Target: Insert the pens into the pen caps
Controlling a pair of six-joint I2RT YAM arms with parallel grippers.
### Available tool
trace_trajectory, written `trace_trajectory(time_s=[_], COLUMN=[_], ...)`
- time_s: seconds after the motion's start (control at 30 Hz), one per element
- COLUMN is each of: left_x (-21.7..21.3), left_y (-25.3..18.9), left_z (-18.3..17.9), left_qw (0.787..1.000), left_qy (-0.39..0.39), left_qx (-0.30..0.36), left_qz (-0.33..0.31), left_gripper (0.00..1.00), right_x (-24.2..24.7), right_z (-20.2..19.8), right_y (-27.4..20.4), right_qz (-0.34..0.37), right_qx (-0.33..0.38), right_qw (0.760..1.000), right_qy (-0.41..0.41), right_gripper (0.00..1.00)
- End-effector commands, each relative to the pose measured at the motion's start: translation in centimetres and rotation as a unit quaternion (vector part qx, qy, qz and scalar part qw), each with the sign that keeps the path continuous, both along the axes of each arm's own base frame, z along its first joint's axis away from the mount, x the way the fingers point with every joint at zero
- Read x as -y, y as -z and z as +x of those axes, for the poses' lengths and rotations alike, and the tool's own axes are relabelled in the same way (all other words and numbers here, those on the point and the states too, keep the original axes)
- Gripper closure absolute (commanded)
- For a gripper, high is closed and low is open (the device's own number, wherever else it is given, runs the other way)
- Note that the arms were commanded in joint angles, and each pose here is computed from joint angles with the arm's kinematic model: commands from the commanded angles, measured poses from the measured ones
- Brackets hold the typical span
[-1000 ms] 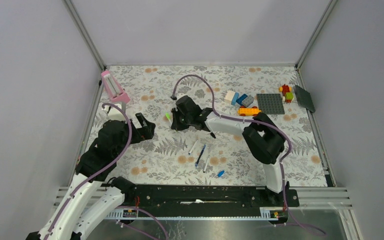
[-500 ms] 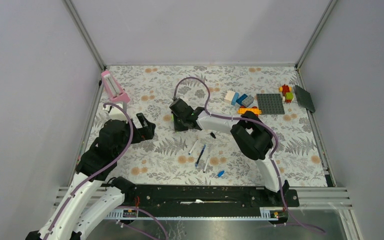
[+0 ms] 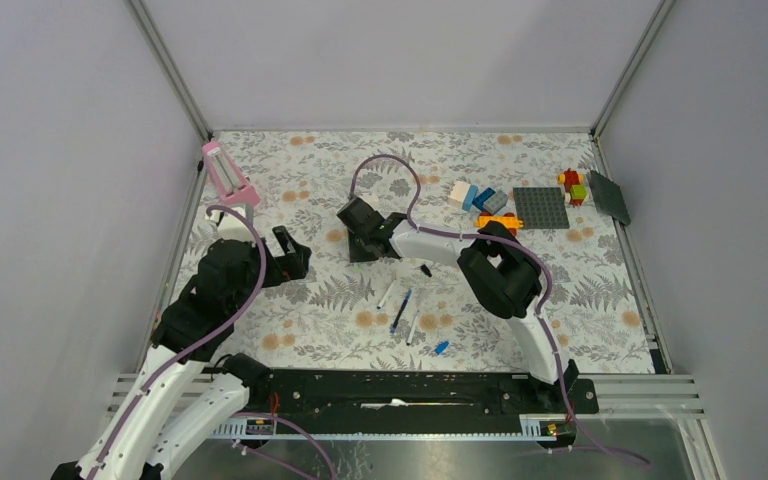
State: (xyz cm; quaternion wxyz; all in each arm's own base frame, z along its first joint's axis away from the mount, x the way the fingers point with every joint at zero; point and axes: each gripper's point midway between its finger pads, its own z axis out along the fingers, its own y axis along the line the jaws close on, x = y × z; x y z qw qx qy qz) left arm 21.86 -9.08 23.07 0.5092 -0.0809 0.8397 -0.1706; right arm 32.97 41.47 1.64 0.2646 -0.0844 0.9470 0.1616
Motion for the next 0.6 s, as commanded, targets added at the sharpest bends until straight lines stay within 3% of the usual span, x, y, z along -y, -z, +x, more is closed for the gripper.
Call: trace_trajectory(time_s=[0.0,0.57], left_x=[-0.2,-0.2], left_y=[-1.0,-1.2], left_z=[0.1,-0.1], left_qw=[1.000,1.000], left_qy=[-0.001,0.003], left_qx=[0.020,0.024], left_qz=[0.002,-0.001], left_gripper=[0.01,0.01], right_x=[-0.3,1.6], right_z=[0.6,0.6], right_y=[-0.6,-6.3], right_qz=[-0.005,-0.001], right_qx=[0.012,0.052], right_qw=[1.000,0.998], right_qy=[0.016,0.035], right_gripper=[0.70,0.50])
